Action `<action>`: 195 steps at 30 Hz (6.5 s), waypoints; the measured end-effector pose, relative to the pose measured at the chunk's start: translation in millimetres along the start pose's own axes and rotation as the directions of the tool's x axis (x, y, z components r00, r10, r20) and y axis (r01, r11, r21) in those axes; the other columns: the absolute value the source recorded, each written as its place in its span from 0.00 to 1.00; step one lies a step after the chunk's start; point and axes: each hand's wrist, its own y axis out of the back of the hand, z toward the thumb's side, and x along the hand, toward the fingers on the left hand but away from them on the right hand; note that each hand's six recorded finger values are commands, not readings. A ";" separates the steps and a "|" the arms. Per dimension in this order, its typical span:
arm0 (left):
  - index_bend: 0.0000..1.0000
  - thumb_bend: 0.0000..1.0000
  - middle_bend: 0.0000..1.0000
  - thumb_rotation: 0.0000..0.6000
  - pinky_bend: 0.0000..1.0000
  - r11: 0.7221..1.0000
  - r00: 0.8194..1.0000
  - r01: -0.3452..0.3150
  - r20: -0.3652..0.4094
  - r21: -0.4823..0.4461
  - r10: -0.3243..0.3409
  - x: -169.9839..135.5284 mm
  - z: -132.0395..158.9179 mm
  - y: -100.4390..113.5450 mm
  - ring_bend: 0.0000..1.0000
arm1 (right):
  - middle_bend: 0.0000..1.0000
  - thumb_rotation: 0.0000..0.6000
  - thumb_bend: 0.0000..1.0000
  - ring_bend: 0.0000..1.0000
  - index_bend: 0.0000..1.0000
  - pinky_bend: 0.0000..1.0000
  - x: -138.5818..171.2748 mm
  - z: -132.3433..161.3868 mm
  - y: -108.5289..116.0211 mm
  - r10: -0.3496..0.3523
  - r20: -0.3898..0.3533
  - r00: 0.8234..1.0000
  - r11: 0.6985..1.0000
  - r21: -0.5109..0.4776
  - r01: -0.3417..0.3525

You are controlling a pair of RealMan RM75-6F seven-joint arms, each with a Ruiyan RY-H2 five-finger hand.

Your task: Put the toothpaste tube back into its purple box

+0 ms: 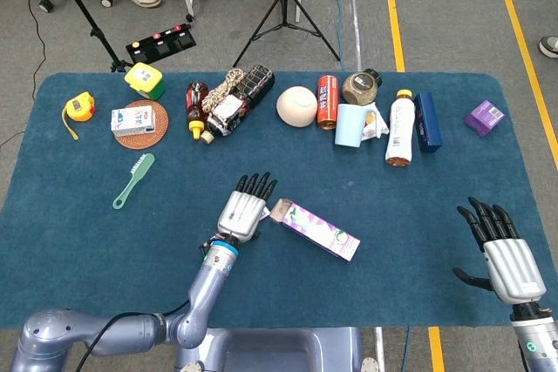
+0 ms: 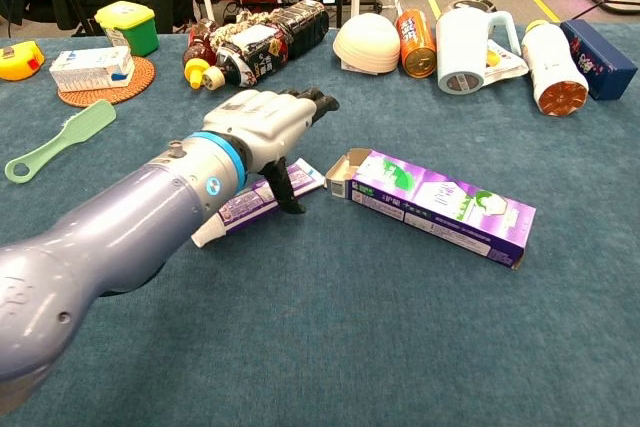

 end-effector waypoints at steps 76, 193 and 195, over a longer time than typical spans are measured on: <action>0.12 0.20 0.00 1.00 0.17 0.839 0.906 -0.025 0.367 0.544 -0.212 -62.6 -108.5 5.4 0.01 | 0.00 1.00 0.07 0.00 0.08 0.00 0.8 6.1 -4.7 0.013 -0.013 1.000 1.000 -0.001 -0.013; 0.59 0.35 0.51 1.00 0.60 0.976 0.985 -0.090 -0.126 0.196 0.116 -96.8 -321.7 123.2 0.45 | 0.11 1.00 0.04 0.08 0.05 0.09 -150.5 166.8 -132.3 0.259 -0.265 0.929 0.966 0.057 -0.253; 0.59 0.35 0.51 1.00 0.60 0.977 0.985 -0.090 -0.128 0.194 0.116 -97.4 -323.0 123.0 0.45 | 0.12 1.00 0.04 0.09 0.05 0.13 -151.2 169.3 -134.0 0.277 -0.263 0.924 0.961 0.063 -0.270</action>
